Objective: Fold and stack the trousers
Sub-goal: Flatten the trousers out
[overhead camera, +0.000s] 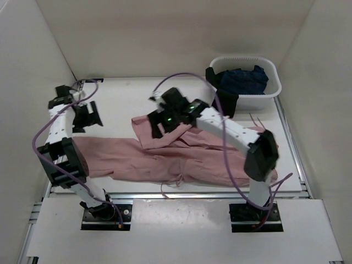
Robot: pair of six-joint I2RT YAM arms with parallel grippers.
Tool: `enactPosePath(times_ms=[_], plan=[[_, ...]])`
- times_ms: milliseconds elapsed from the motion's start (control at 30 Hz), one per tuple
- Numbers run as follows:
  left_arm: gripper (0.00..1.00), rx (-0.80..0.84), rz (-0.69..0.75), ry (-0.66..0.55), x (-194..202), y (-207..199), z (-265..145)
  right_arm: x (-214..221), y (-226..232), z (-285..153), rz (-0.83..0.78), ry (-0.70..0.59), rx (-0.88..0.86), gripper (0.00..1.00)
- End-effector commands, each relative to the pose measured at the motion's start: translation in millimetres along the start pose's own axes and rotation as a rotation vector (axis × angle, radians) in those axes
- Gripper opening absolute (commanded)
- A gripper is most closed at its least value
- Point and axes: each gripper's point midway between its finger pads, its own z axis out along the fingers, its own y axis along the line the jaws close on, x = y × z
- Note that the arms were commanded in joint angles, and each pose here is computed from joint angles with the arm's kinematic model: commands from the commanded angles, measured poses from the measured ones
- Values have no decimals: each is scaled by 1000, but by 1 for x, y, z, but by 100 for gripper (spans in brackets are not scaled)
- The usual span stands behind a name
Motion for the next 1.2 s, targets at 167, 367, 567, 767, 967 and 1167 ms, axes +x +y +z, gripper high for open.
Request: enactPosePath(times_ms=[167,367,567,767,967,1167], plan=[[100,295,348,82,0,-171,26,46,-174,-170,576,-307,633,73],[100,184,492,40,-32,-229,82,149,-256,-247,900,-325,943,70],[100,69,496,145,-11,-207,146,219,-312,-281,1144,-319,1059,77],[76,167,507,208,21,-222,157,267,-357,-266,1370,-285,1053,78],[14,86,450,155,-9,-187,152,287,-390,-237,1449,-176,1047,74],[14,-143,251,-110,-123,-80,99,322,-387,-225,1515,-20,1112,0]])
